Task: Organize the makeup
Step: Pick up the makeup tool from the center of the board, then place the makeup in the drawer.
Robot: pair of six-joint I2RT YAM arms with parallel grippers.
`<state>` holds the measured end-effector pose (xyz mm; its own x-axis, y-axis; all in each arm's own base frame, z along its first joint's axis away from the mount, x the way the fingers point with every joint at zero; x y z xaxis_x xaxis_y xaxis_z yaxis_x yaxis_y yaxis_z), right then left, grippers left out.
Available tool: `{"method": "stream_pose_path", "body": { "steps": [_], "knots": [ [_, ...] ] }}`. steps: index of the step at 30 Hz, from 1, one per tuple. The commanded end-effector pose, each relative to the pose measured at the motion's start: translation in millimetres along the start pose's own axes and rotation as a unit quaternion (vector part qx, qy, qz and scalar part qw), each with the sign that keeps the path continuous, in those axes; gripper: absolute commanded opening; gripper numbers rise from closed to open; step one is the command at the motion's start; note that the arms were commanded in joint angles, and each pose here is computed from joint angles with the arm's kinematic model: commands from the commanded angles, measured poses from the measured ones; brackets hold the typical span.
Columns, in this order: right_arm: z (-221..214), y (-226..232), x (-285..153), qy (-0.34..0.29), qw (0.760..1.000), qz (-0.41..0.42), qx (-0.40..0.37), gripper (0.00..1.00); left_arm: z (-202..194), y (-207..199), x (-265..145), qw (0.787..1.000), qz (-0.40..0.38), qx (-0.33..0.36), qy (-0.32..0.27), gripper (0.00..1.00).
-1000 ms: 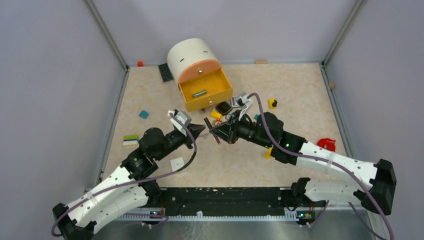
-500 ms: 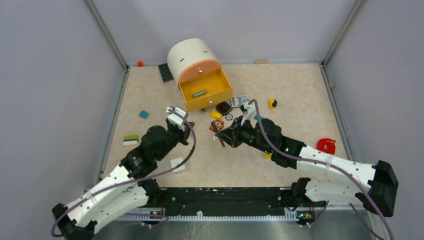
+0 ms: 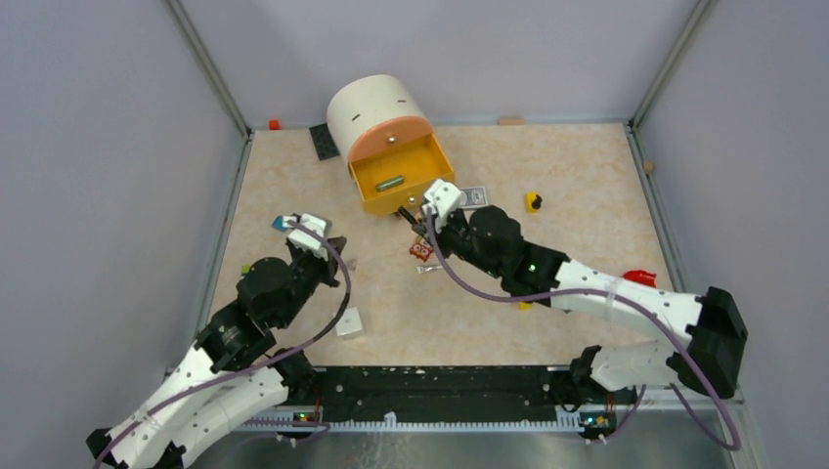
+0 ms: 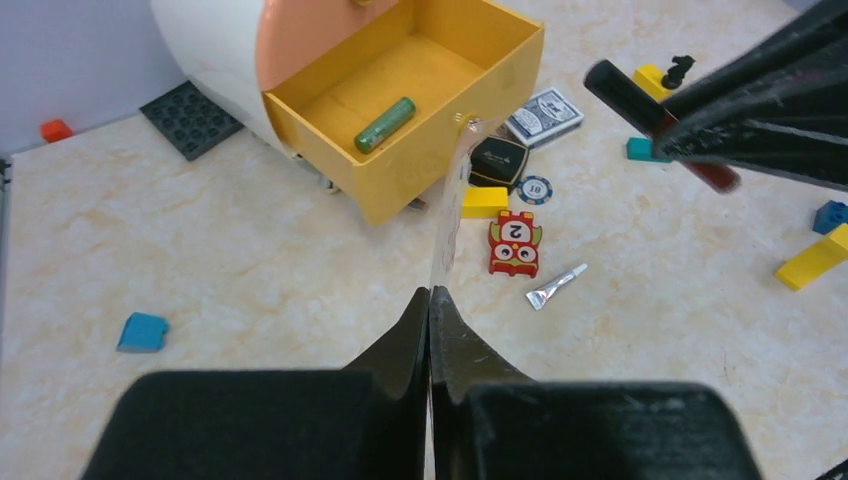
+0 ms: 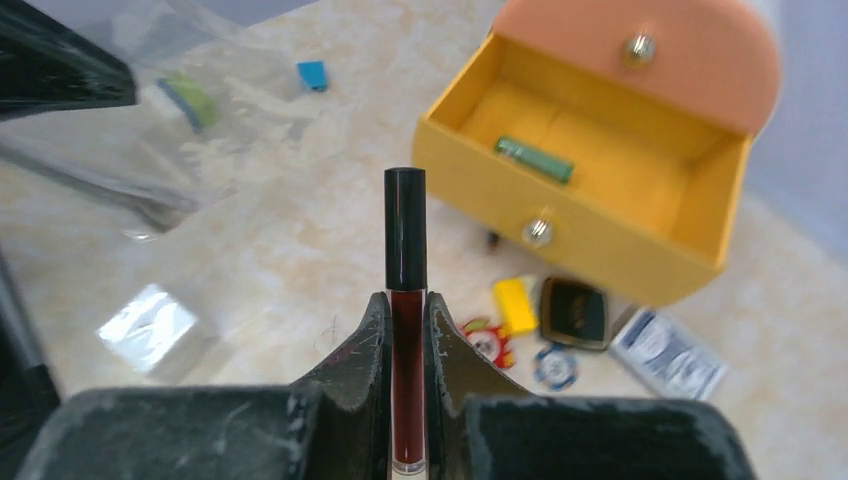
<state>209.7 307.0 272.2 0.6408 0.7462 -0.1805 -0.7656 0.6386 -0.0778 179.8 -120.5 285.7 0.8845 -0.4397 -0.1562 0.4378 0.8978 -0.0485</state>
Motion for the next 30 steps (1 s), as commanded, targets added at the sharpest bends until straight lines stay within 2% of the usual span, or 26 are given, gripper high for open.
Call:
{"method": "stream_pose_path", "body": {
  "steps": [1, 3, 5, 9, 16, 21, 23, 26, 30],
  "knots": [
    [37, -27, 32, -0.011, 0.960, -0.012, -0.281, 0.00, -1, 19, -16, 0.999, 0.049, 0.003, -0.016, 0.00],
    [35, -39, 49, 0.020, 0.933, -0.015, -0.358, 0.00, -9, 26, -18, 0.998, 0.067, 0.003, -0.017, 0.00],
    [35, -54, 67, 0.047, 0.917, -0.007, -0.396, 0.00, -17, 31, -20, 0.996, 0.083, 0.001, -0.017, 0.00],
    [19, -91, 106, 0.089, 0.894, 0.032, -0.439, 0.02, -18, 35, -23, 0.995, 0.094, -0.007, -0.023, 0.00],
    [18, -127, 153, 0.106, 0.861, 0.054, -0.495, 0.05, -19, 35, -24, 0.995, 0.092, -0.006, -0.025, 0.00],
    [12, -135, 172, 0.116, 0.858, 0.062, -0.497, 0.09, -21, 34, -23, 0.996, 0.090, -0.001, -0.022, 0.00],
    [9, -133, 176, 0.117, 0.859, 0.072, -0.493, 0.16, -21, 34, -22, 0.996, 0.091, -0.001, -0.021, 0.00],
    [10, -131, 177, 0.114, 0.866, 0.075, -0.482, 0.26, -22, 35, -22, 0.995, 0.093, 0.000, -0.020, 0.00],
    [17, -128, 172, 0.089, 0.881, 0.069, -0.459, 0.28, -23, 34, -20, 0.996, 0.090, 0.005, -0.017, 0.00]
  ]
}}
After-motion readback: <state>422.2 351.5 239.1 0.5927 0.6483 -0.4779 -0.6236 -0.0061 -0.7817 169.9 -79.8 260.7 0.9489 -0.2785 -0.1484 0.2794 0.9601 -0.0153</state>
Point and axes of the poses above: each gripper's point midway between its finger pads, its own x axis out along the fingers, its own y axis along the line the jaws close on, z = x × y, the point moved 4 cm from there along -x, back along the fingers, and after that the axes turned 4 degrees about -x, right-handed, at the moved point
